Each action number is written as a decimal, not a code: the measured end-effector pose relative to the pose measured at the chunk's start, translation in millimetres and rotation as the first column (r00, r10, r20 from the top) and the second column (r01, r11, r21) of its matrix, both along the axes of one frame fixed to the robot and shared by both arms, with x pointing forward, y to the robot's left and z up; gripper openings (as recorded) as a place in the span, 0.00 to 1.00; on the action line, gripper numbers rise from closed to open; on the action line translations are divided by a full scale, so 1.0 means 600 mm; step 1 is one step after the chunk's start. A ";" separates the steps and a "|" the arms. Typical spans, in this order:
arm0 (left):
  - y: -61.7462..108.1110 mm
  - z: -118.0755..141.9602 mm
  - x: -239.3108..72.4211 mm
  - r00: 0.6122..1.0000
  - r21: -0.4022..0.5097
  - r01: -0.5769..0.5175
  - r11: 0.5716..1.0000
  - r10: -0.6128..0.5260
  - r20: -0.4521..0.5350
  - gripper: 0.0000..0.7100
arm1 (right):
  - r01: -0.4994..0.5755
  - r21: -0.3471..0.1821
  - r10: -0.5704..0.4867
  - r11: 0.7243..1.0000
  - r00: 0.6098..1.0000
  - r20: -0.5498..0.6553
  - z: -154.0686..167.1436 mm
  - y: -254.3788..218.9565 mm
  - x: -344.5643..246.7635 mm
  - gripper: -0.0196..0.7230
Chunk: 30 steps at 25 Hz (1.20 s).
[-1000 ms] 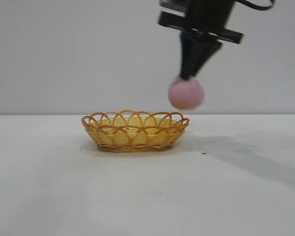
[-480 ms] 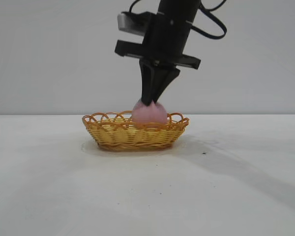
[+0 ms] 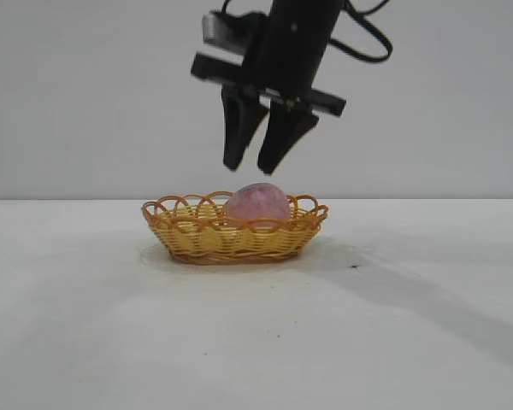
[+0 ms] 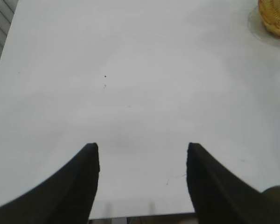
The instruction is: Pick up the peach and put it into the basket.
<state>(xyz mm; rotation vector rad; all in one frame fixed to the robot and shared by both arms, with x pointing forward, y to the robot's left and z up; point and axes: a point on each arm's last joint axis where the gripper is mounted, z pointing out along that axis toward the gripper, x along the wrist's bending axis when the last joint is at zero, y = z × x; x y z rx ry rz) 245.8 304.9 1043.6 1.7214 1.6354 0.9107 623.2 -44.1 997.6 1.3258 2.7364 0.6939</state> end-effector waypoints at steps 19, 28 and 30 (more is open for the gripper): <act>0.000 0.000 -0.001 1.000 -0.002 0.001 1.000 -0.001 0.004 0.52 | 0.630 -0.140 -0.632 0.764 0.774 0.036 0.073 -0.387 -0.040 0.43; 0.000 0.000 -0.001 1.000 -0.003 0.000 1.000 0.000 0.004 0.52 | 0.666 0.133 -0.673 0.734 0.685 0.279 0.155 -0.414 -0.289 0.43; 0.000 0.000 -0.001 1.000 -0.003 0.000 1.000 0.000 0.004 0.52 | 0.658 0.162 -0.672 0.735 0.675 0.305 0.157 -0.414 -0.347 0.43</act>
